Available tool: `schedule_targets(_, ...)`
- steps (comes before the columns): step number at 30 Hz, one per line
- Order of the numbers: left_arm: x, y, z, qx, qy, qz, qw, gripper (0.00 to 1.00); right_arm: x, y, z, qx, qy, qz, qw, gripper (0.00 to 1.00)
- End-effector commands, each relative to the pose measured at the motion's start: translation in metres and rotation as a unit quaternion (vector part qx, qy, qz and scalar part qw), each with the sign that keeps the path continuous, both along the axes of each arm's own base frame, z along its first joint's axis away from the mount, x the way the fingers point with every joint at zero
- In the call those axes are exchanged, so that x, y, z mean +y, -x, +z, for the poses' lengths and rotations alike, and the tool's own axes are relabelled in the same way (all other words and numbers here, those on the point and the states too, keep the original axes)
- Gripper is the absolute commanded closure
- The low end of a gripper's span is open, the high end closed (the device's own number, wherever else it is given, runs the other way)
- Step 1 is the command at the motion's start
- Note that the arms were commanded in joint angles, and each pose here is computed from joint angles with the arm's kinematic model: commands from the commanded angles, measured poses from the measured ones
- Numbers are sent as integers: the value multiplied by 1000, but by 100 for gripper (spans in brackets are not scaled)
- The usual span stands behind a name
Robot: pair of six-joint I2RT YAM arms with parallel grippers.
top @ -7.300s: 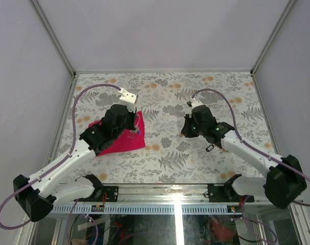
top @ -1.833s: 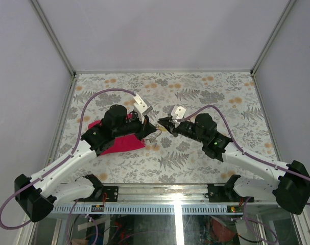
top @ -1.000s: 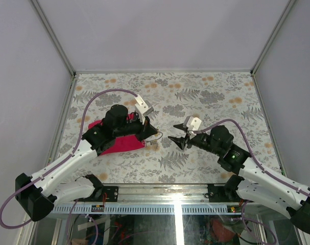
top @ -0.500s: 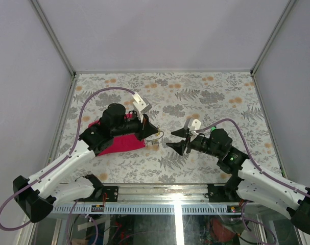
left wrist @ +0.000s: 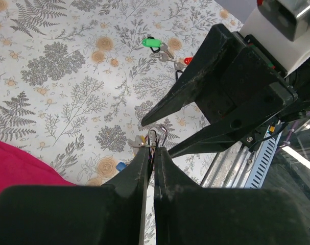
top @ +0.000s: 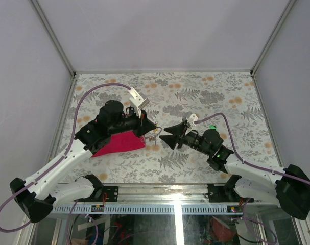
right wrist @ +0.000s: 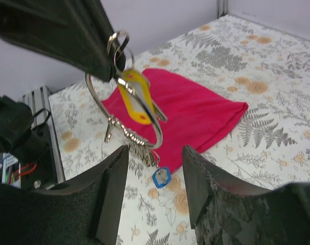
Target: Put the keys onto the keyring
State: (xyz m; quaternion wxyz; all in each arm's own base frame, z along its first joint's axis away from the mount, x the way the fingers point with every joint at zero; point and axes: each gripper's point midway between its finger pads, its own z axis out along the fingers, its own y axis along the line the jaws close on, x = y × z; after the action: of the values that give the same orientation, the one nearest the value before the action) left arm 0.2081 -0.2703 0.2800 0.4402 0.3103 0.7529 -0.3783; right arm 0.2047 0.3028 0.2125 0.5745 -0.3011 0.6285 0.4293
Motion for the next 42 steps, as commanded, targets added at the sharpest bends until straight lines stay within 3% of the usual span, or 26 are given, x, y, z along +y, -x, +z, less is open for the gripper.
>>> schedule_targets(1,1,-4,19,-7,18,15,1000,100,4,-10,45,-35,-92,-21,995,48)
schedule_targets(5,1,-3,22,-6,22,14,1000,100,8,-14,44,-32,-99,-22,994,51)
schedule_targets(11,-1,-1,24,-3,26,7,1000,100,12,-21,40,-25,-98,-28,994,63)
schedule_targets(23,-4,1,22,5,26,-1,1000,100,21,-24,43,-23,-118,-19,993,68)
schedule_targets(25,-4,1,23,4,27,-1,1000,100,22,-24,43,-21,-120,-18,992,75)
schedule_targets(29,-4,0,24,3,29,0,1000,100,22,-24,44,-21,-125,-17,992,100)
schedule_targets(34,-2,-6,24,-3,23,15,1000,99,22,-18,45,-17,-130,-5,991,100)
schedule_targets(42,-2,-14,21,-9,11,25,1000,81,20,-9,52,-2,-154,10,988,100)
